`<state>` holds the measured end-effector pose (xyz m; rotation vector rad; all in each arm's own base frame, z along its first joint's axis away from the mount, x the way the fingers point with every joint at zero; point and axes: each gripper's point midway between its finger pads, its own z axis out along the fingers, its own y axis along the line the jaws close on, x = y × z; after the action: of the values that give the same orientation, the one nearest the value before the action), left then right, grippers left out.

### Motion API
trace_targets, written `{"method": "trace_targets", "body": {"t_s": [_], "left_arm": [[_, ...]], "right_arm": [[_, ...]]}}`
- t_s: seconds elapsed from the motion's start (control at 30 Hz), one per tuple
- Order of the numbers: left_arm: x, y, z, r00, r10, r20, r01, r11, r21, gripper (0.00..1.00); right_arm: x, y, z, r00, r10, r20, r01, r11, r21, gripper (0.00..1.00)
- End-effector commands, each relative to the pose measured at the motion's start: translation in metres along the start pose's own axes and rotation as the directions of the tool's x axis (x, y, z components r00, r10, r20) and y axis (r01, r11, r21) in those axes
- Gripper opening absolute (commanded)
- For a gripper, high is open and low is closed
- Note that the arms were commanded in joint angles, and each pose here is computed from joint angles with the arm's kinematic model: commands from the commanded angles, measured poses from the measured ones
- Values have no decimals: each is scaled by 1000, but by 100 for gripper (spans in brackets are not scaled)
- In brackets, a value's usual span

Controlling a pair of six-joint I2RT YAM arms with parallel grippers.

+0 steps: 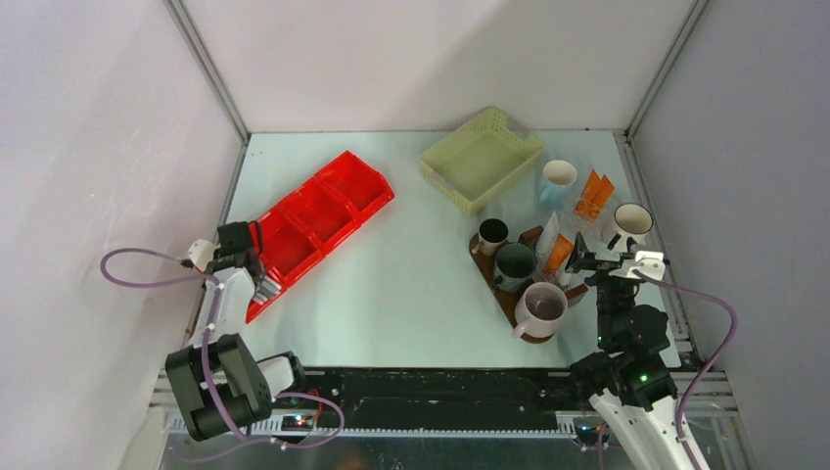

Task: Prepare toiletry sets of a toothbrush and toothpaste on the tray
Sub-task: Pick up the toothbrush from the storage box.

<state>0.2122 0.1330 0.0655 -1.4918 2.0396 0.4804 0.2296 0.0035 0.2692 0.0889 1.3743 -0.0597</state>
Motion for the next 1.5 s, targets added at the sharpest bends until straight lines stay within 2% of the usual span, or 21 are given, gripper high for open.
{"method": "trace_targets", "body": {"t_s": [0.0,0.13,0.33,0.93,1.2,1.47], "left_arm": [[-20,9,-9,996,-37,76,40,999,-28,49],[-18,11,-9,997,-37,72,40,998,-42,41],[-9,9,-3,999,-23,30,25,999,-47,35],[5,0,8,999,-8,-32,7,999,-31,34],[-6,-4,0,1000,-9,-10,9,1000,-10,14],[-22,-11,-27,998,-55,24,53,995,86,2]], "right_arm": [[-7,2,2,999,5,33,-5,1000,-7,99],[-8,3,2,999,6,34,-5,1000,-8,99],[-8,3,2,999,5,34,-5,1000,-8,100],[-8,4,2,999,7,36,-6,1000,-13,99],[-10,3,1,999,11,46,-11,1000,-14,99],[-14,2,-1,998,19,61,-19,1000,-13,99]]}}
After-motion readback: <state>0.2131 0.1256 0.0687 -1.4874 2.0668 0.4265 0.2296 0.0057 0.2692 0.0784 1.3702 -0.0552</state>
